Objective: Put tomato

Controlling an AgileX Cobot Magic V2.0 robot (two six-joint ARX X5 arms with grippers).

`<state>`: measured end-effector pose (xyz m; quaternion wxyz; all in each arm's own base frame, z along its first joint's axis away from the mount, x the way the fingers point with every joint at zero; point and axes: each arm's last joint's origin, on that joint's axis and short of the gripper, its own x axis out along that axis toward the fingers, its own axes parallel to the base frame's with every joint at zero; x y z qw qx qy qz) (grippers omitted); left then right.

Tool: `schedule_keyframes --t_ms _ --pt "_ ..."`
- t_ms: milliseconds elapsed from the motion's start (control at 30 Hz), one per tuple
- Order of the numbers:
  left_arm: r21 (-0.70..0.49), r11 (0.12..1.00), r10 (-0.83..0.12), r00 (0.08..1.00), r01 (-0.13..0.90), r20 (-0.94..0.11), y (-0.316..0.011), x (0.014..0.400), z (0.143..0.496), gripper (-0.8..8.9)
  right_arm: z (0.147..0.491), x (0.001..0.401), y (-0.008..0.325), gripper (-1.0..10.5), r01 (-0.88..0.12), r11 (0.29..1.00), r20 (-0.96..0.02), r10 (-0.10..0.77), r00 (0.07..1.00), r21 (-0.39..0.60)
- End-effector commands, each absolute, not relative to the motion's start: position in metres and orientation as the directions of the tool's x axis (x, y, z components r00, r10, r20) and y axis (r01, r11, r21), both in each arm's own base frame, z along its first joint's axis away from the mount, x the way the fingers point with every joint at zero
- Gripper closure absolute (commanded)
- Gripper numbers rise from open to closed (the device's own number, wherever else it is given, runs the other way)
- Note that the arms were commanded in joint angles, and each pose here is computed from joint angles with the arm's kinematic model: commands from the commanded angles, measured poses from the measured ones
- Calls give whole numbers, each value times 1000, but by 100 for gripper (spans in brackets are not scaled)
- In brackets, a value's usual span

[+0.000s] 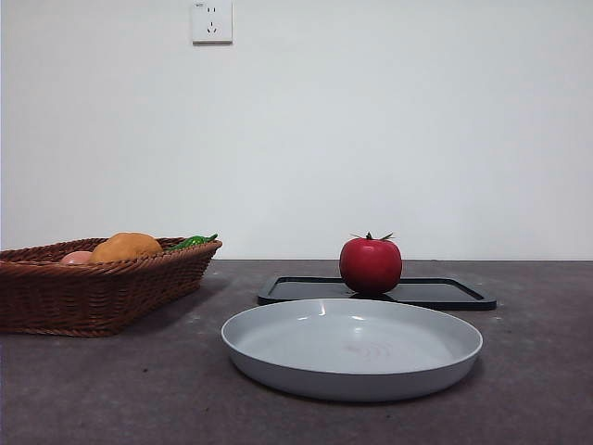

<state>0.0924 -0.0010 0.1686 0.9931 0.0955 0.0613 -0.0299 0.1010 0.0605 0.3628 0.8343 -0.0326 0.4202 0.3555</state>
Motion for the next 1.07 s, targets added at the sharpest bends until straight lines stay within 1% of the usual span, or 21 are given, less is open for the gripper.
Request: schedule_keyframes --t_ms 33,233,333,400,1067 --pt "170 983 -44 989 68 -142 -1 94 162 806 365 102 62 933 -621 743 -718 572 397 249" --pt "159 985 -44 985 71 -166 -1 94 155 806 365 102 62 933 -621 743 -718 572 397 249" --pt "130 989 -44 981 69 -191 -1 95 150 806 365 102 62 933 -621 743 -718 572 397 249" --pt "106 992 -44 981 65 -189 -1 95 150 806 365 102 62 933 -621 743 -718 572 397 249" --pt "106 992 -44 982 65 -184 -1 95 150 806 365 102 62 933 -621 743 -718 572 397 249"
